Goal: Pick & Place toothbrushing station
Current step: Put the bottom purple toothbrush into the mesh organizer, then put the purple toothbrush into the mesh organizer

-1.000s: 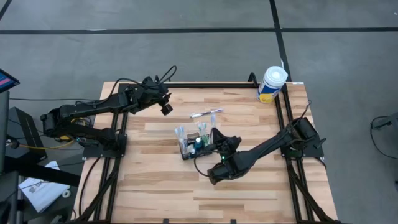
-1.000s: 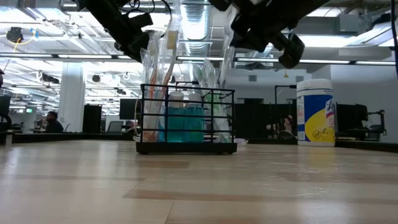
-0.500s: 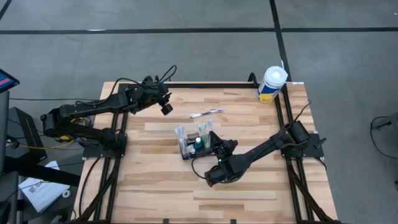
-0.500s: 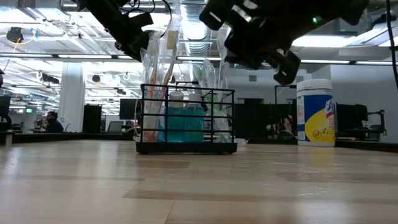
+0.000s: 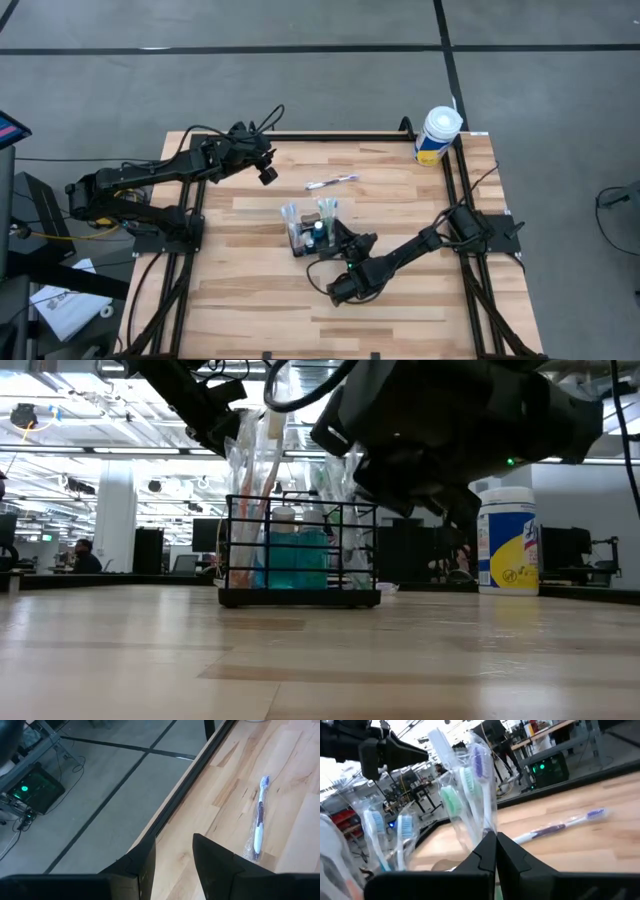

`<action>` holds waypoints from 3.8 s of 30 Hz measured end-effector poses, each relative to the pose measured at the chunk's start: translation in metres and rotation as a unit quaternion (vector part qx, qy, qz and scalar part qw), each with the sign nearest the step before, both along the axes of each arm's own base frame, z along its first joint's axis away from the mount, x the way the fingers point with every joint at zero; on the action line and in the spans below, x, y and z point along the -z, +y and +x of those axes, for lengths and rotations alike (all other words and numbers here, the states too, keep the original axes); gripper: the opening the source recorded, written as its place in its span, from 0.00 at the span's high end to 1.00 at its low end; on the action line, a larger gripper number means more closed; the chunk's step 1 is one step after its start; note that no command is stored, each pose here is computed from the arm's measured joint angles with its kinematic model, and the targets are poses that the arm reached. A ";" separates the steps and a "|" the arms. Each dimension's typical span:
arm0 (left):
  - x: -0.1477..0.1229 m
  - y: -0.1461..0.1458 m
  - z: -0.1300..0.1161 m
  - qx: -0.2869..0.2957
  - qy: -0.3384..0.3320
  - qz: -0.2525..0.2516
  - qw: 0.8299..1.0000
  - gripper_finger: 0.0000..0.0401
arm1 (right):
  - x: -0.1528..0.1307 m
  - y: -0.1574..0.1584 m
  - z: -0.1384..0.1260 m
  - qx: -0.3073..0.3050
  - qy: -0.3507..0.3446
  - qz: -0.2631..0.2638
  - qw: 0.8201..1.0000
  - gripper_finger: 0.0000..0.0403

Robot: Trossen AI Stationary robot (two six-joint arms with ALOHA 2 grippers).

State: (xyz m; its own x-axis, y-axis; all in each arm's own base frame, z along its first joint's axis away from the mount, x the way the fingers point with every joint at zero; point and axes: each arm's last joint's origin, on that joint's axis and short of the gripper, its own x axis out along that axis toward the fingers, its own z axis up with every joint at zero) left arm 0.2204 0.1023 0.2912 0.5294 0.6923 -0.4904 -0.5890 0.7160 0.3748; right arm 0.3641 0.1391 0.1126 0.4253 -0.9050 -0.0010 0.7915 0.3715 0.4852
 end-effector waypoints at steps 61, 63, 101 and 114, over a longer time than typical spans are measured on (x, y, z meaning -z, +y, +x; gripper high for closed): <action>-0.002 -0.001 0.003 0.030 -0.034 -0.025 0.999 0.70 | -0.018 0.012 -0.019 -0.031 0.101 -0.018 0.994 0.61; -0.002 -0.001 0.003 0.032 -0.034 -0.028 0.999 0.70 | -0.021 0.013 -0.020 -0.036 0.113 0.007 0.993 0.50; 0.052 0.078 0.068 0.114 -0.177 -0.364 0.907 0.59 | -0.349 -0.168 -0.147 -0.183 0.094 -0.121 0.971 0.32; 0.104 0.077 0.087 0.186 0.059 -0.359 0.913 0.57 | -0.330 -0.195 -0.118 -0.227 0.065 -0.068 0.969 0.32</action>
